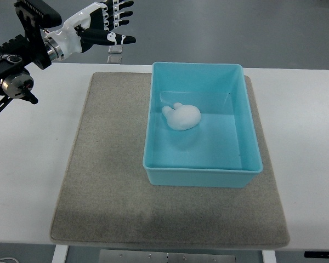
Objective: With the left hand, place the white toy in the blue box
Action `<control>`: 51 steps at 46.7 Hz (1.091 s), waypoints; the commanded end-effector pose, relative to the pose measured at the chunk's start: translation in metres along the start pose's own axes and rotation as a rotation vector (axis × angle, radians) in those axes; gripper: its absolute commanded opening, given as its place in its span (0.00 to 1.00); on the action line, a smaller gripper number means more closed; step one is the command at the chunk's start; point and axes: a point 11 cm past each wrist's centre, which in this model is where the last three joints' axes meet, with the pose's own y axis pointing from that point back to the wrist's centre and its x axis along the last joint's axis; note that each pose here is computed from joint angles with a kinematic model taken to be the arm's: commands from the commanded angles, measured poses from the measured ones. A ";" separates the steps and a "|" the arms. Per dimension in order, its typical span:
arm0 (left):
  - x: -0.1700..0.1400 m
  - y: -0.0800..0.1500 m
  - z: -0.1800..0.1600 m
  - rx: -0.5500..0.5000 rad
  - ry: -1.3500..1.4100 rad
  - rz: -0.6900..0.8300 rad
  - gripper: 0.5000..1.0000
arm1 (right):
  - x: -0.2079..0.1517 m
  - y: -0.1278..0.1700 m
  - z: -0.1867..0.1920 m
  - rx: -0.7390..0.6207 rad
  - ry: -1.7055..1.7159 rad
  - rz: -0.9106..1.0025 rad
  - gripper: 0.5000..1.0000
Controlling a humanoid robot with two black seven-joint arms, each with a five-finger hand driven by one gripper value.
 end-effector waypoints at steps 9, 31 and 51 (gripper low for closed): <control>0.021 0.020 -0.018 -0.011 0.243 0.008 1.00 | 0.000 0.000 0.000 0.000 -0.002 0.000 0.87; 0.018 0.032 -0.046 0.060 0.514 0.030 1.00 | 0.000 0.000 0.000 0.000 0.000 0.000 0.87; 0.017 0.036 -0.052 0.067 0.600 0.043 1.00 | 0.000 0.000 0.000 0.000 0.000 0.000 0.87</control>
